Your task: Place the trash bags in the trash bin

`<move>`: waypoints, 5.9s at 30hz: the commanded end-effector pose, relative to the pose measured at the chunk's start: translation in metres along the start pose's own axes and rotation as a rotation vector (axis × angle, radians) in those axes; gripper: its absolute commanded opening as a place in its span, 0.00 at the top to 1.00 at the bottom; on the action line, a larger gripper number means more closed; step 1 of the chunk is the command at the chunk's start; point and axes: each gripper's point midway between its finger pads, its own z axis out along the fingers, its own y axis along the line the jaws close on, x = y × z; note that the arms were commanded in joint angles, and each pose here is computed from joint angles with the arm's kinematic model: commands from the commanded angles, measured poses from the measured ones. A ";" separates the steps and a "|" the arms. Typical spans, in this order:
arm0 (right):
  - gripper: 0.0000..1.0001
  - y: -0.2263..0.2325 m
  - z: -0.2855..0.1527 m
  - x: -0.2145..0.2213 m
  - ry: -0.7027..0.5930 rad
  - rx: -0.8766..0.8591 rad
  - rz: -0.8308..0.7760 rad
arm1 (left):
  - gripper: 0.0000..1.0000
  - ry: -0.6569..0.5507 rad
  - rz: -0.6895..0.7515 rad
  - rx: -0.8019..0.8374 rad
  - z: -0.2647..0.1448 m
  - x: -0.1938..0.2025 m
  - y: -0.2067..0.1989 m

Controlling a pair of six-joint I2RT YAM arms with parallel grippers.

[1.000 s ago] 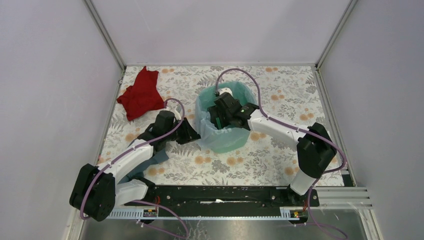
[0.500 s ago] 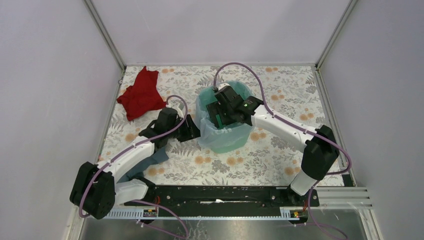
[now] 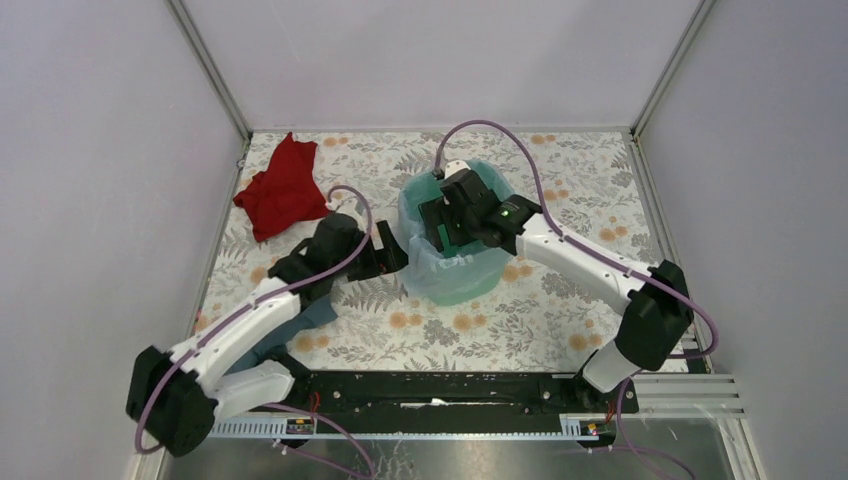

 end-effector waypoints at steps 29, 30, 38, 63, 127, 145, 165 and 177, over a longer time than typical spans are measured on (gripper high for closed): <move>0.00 -0.029 -0.143 -0.100 -0.300 0.000 0.054 | 0.01 -0.088 -0.114 0.177 -0.001 -0.003 -0.029; 0.00 -0.031 -0.156 -0.096 -0.305 -0.007 0.056 | 0.01 -0.088 -0.105 0.165 -0.002 -0.003 -0.028; 0.00 -0.018 -0.211 -0.003 -0.212 -0.241 0.034 | 0.01 -0.177 -0.043 0.098 -0.046 -0.018 -0.019; 0.00 0.009 -0.036 0.066 -0.378 -0.213 0.408 | 0.01 -0.401 -0.013 0.059 -0.129 -0.062 -0.026; 0.00 -0.057 -0.179 0.040 -0.562 -0.074 0.113 | 0.03 -0.202 0.193 0.665 0.116 -0.086 -0.095; 0.00 -0.068 -0.205 0.036 -0.635 -0.074 0.143 | 0.04 -0.099 -0.117 0.909 0.245 -0.115 -0.176; 0.00 -0.099 -0.183 0.030 -0.573 0.183 0.213 | 0.01 -0.031 -0.121 0.626 0.254 -0.089 -0.177; 0.00 -0.152 -0.052 -0.013 -0.359 0.415 0.406 | 0.01 -0.159 0.006 0.423 0.042 -0.098 -0.108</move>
